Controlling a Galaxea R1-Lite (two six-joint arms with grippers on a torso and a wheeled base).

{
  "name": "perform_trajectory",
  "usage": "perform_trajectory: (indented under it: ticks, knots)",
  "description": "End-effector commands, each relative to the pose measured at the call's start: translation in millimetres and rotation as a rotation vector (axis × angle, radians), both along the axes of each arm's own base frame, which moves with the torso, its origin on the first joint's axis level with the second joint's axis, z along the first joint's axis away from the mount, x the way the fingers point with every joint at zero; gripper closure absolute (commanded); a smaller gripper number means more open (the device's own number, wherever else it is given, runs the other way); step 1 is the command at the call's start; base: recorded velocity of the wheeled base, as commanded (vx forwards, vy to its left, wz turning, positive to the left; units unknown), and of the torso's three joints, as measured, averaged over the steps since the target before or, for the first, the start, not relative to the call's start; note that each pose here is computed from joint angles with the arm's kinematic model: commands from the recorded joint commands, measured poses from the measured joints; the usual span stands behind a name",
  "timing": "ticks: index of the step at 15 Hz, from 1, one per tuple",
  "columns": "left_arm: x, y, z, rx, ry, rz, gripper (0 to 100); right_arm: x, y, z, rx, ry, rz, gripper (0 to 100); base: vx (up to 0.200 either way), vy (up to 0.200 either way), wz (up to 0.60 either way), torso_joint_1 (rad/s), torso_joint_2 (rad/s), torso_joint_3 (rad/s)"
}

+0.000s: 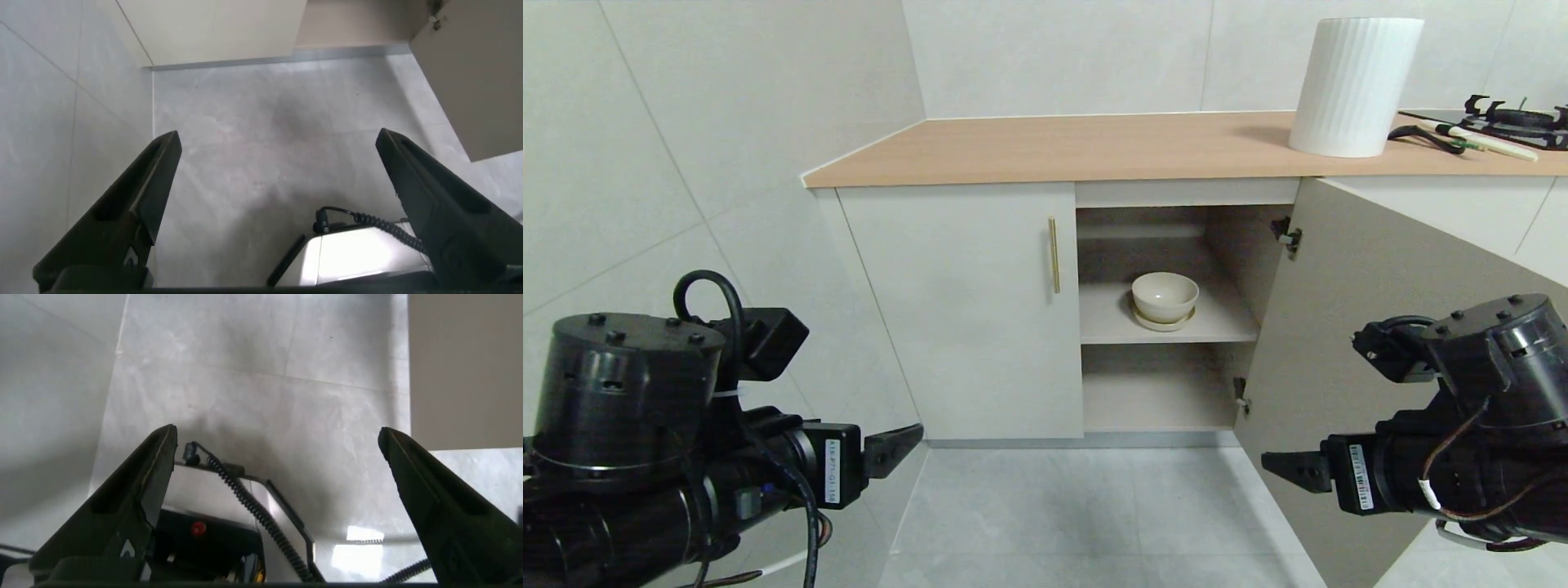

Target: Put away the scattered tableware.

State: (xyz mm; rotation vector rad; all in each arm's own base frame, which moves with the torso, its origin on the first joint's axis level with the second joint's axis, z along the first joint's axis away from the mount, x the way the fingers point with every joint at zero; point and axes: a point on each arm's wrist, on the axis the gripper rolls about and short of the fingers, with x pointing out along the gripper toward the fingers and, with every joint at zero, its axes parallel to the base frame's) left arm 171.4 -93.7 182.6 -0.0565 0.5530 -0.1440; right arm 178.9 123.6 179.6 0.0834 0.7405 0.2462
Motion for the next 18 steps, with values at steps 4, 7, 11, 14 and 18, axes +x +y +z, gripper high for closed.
perform_trajectory:
  ticks: [4, 7, 11, 14, 18]
  knots:
    - [0, -0.1, -0.3, 0.002, 0.001, 0.001, 0, -4, -3, 1, -0.046, 0.024, -0.013, 0, 0.000, -0.100, 0.00, 0.001, 0.00, 0.004]
    - [0, 0.1, 0.0, 0.002, -0.001, 0.002, 0, -8, -7, 6, -0.075, 0.033, -0.005, 0, 0.000, -0.200, 0.00, 0.006, 0.00, 0.001]
    - [0, 0.1, 0.0, 0.002, -0.001, 0.002, 0, -12, -11, 10, -0.100, 0.054, -0.017, 0, 0.000, -0.200, 0.00, 0.004, 0.00, -0.002]
    - [0, 0.1, 0.0, 0.002, 0.000, 0.001, 0, -16, -24, 21, -0.135, 0.076, -0.038, 0, 0.000, -0.200, 0.00, 0.001, 0.00, -0.001]
    - [0, 0.2, -0.4, 0.002, 0.001, 0.001, 0, -40, -43, 36, -0.226, 0.140, -0.008, 0, 0.000, 0.000, 0.00, 0.000, 0.00, 0.000]
